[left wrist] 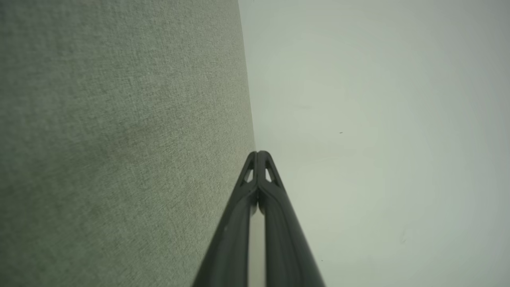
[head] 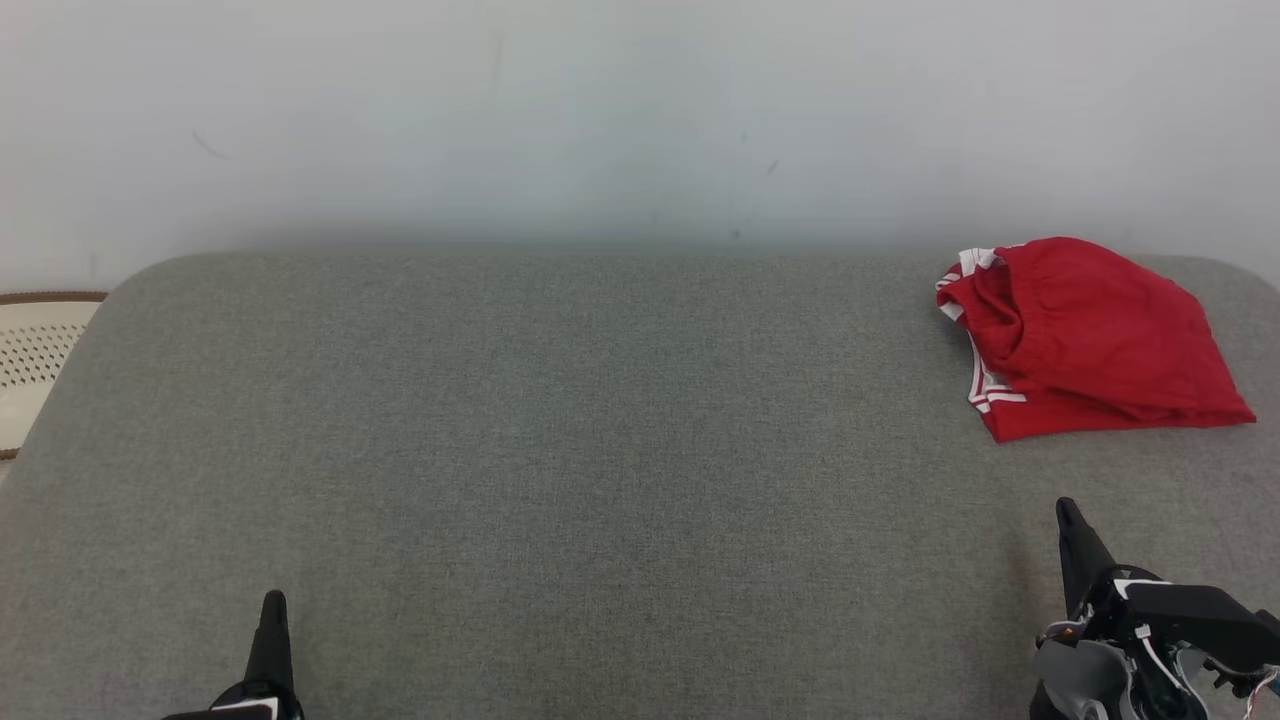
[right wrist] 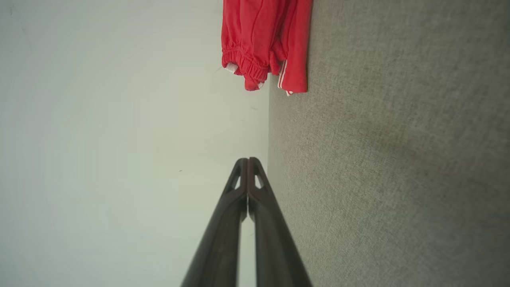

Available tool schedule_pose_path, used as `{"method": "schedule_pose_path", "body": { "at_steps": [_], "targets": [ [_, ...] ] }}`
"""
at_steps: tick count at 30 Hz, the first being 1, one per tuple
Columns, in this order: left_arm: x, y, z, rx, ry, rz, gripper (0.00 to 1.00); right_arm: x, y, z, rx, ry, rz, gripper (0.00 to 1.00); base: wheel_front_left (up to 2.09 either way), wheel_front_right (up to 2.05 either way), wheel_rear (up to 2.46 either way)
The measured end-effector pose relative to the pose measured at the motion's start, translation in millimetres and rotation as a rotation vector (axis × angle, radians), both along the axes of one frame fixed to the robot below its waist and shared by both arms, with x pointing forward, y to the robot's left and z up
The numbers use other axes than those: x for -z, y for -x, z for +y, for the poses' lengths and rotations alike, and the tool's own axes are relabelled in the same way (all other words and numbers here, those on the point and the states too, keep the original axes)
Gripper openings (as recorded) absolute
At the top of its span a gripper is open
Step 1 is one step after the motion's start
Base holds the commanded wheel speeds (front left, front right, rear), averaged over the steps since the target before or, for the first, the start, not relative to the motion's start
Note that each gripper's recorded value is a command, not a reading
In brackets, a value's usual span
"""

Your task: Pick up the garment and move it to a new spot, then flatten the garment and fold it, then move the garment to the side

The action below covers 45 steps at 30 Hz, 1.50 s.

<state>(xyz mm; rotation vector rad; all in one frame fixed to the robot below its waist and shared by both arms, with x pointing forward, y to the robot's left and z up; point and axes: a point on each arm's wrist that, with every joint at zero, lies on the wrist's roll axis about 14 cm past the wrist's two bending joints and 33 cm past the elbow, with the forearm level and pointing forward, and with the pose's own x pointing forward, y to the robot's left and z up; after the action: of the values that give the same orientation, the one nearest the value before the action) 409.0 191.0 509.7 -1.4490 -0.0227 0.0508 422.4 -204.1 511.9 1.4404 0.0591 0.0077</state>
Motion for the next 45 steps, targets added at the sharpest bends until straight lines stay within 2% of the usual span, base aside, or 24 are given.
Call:
{"method": "schedule_pose_path", "body": {
  "at_steps": [18, 45],
  "targets": [
    [-0.4, -4.9, 0.9, 0.000, 0.122, -0.009, 0.00, -7.1, -8.2, -2.7, -0.002, -0.135, -0.022, 0.00, 0.00, 0.00, 0.00],
    [-0.8, -5.3, 0.9, 0.000, 0.124, -0.011, 0.00, -8.1, -8.7, -2.5, -0.004, -0.139, -0.025, 0.00, 0.00, 0.00, 0.00]
  ]
}}
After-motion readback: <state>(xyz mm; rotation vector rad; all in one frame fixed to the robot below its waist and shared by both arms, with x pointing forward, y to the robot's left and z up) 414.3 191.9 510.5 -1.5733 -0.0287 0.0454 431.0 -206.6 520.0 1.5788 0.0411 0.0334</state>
